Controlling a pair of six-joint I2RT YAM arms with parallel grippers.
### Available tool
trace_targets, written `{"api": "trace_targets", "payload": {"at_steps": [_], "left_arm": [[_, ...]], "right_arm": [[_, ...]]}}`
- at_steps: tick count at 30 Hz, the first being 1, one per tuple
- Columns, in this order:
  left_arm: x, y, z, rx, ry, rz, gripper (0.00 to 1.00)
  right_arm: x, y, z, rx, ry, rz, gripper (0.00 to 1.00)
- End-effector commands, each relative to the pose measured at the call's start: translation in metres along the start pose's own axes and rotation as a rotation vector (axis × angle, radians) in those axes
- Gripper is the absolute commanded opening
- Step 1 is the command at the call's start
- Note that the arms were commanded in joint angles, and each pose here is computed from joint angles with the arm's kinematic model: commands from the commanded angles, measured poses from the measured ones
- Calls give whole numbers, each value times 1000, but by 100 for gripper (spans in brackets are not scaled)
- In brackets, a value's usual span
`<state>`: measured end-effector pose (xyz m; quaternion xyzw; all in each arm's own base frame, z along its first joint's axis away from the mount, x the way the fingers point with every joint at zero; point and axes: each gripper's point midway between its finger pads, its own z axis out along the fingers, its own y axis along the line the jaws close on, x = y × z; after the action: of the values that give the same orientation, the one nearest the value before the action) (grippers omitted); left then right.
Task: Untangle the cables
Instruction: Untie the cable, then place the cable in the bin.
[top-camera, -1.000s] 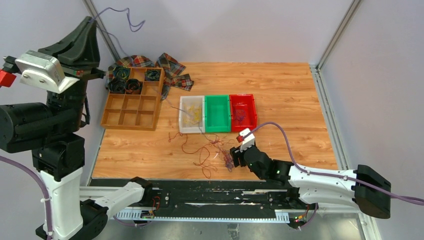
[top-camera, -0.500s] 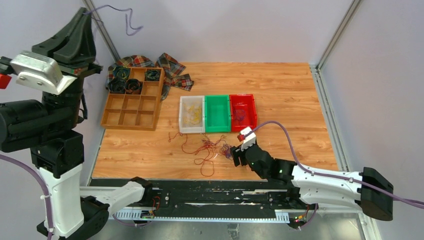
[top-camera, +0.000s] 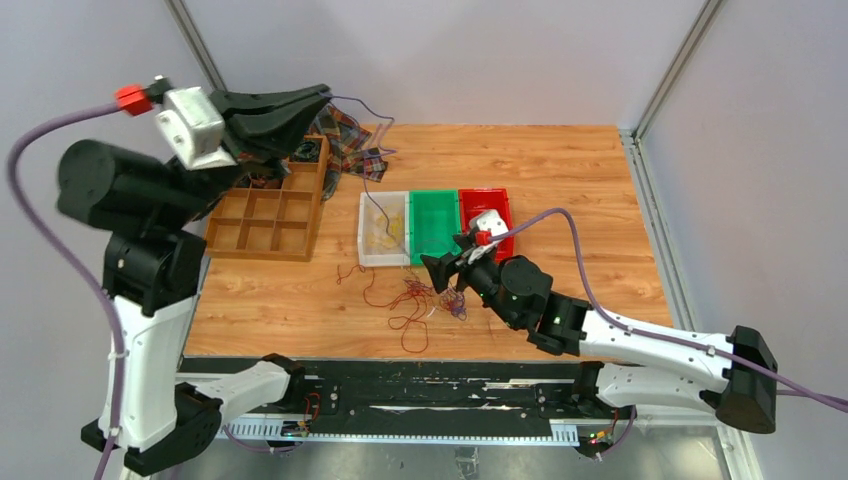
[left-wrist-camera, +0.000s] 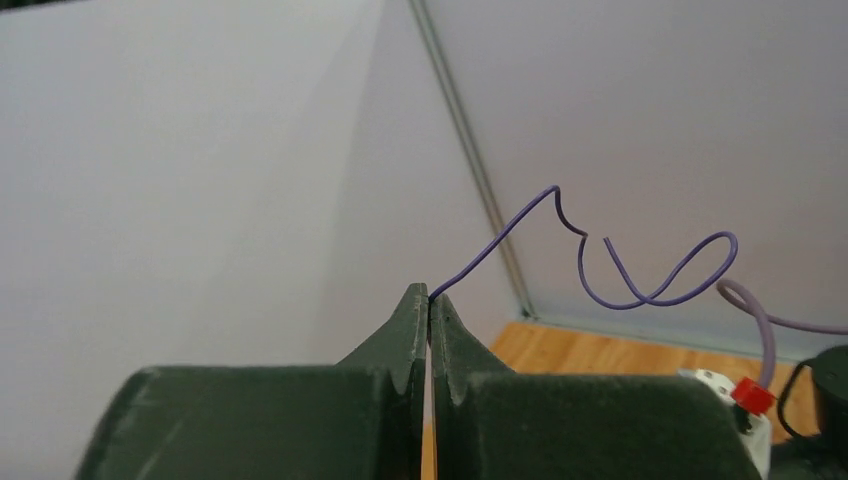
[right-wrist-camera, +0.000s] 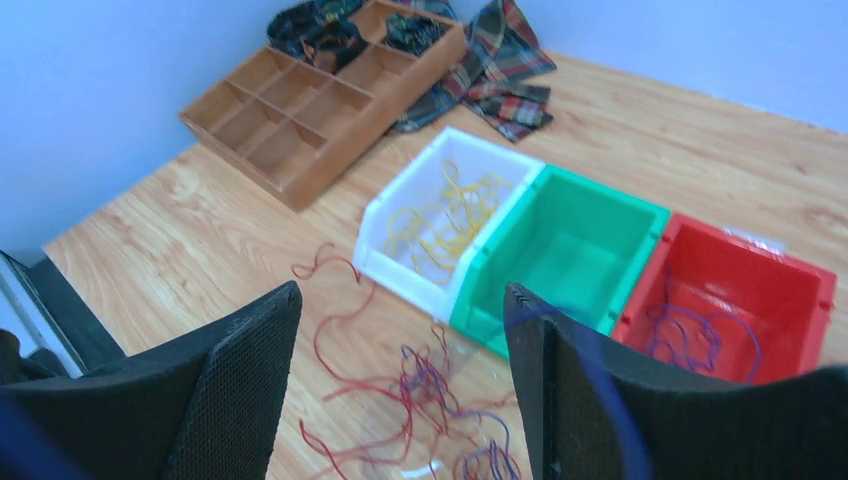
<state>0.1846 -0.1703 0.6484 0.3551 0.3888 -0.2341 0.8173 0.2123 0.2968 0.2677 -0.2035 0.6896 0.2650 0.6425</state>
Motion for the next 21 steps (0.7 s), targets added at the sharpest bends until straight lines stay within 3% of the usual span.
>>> {"api": "trace_targets", "payload": {"at_steps": [1,7,21], "left_arm": [[45,-33,19,182,58,-238,1],[88,-49,42,243,111,-306,1],[115,-55,109,294,60,-302,1]], "right_arm": [[-45,8,19,-15,-125,30,73],[-46,-29,25,128,-146,66,71],[-7,-123,1,379,-92,118,68]]}}
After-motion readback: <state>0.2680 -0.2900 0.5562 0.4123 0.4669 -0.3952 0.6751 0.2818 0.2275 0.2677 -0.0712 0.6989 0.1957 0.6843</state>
